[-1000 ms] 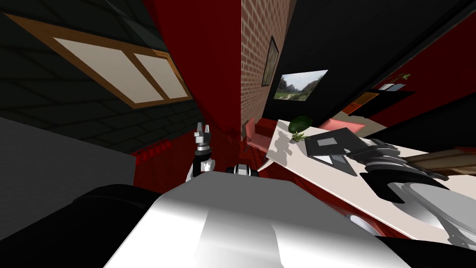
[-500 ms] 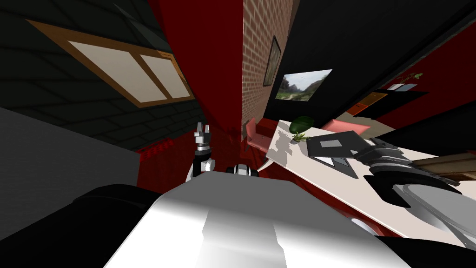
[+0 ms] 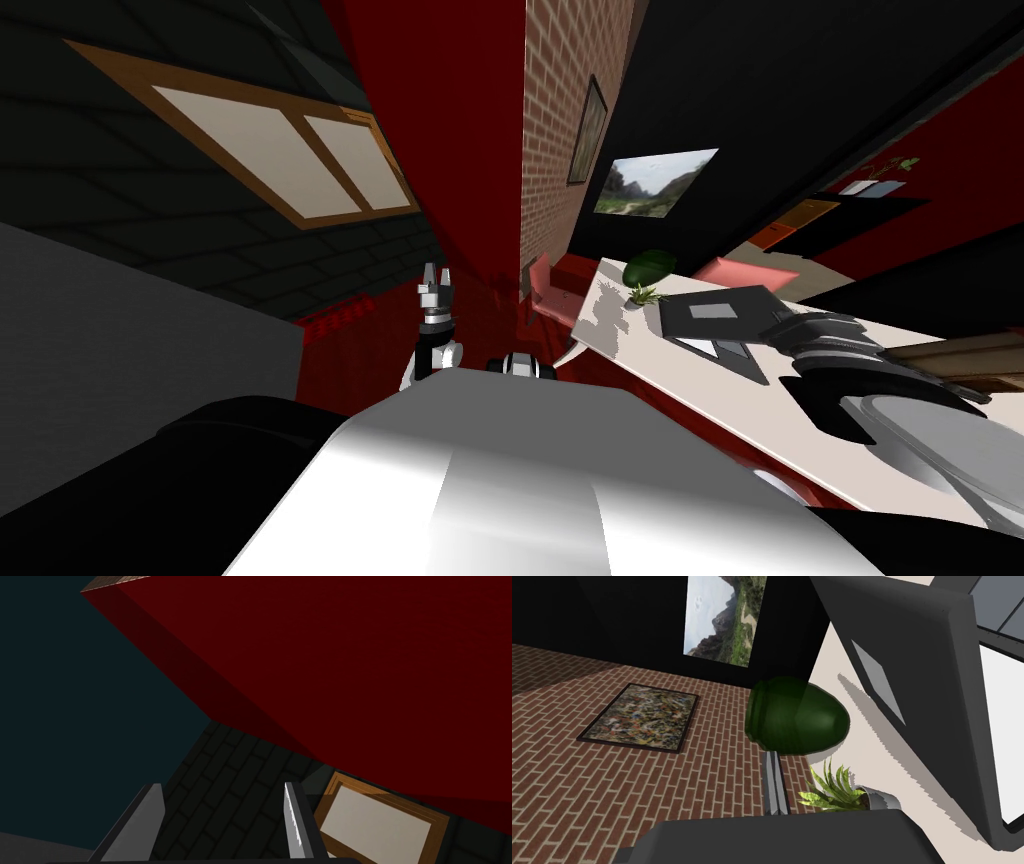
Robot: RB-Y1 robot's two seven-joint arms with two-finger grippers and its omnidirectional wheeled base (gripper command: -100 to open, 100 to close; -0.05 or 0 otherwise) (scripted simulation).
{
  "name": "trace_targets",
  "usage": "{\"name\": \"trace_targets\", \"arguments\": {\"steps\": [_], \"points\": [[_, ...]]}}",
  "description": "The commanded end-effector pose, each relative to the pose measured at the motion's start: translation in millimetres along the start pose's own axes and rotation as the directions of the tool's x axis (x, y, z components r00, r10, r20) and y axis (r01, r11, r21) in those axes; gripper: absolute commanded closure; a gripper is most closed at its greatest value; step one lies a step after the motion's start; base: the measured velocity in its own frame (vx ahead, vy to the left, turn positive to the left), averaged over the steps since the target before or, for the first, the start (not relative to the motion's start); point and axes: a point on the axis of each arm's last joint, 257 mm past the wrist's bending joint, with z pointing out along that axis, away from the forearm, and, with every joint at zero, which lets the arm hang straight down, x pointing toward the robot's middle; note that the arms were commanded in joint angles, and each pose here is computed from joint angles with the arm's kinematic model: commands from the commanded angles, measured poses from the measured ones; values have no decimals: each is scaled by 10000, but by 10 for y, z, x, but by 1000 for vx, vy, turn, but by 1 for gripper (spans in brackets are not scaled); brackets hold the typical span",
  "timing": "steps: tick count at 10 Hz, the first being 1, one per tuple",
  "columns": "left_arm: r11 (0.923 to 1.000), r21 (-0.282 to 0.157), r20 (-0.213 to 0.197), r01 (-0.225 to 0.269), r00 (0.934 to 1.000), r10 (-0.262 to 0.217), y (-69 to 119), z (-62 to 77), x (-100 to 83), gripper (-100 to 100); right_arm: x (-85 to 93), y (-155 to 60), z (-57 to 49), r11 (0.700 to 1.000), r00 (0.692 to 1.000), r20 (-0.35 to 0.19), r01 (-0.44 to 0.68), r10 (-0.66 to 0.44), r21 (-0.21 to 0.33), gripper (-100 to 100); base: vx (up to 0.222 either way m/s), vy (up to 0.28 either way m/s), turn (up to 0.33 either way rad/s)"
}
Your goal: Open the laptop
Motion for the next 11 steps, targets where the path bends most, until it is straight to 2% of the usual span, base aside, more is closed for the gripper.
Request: {"name": "trace_targets", "arguments": {"steps": [1, 2, 3, 4, 11], "points": [[10000, 0, -1, -1, 10000, 1, 0, 0, 0, 0, -47, 63, 23, 9940, 9939, -110, -1097, 1097, 57, 100, -130, -124, 45], [10000, -1, -1, -1, 10000, 1, 0, 0, 0, 0, -69, 89, 34, 9880, 9879, -148, -1540, 1541, 86, 100, -130, -110, 39], [10000, -1, 0, -1, 10000, 1, 0, 0, 0, 0, -50, 71, 30, 9922, 9921, -133, -1247, 1248, 78, 100, -59, -51, 9], [10000, -2, 0, 0, 10000, 0, 1, 0, 0, 0, -73, 165, 23, 9851, 9847, -288, -1718, 1720, 96, -100, -43, -63, 41], [10000, -1, 0, 0, 10000, 0, 0, 0, 0, 0, -233, 459, 6, 9503, 9474, -740, -3105, 3113, 220, -100, -57, -68, 37]]}}
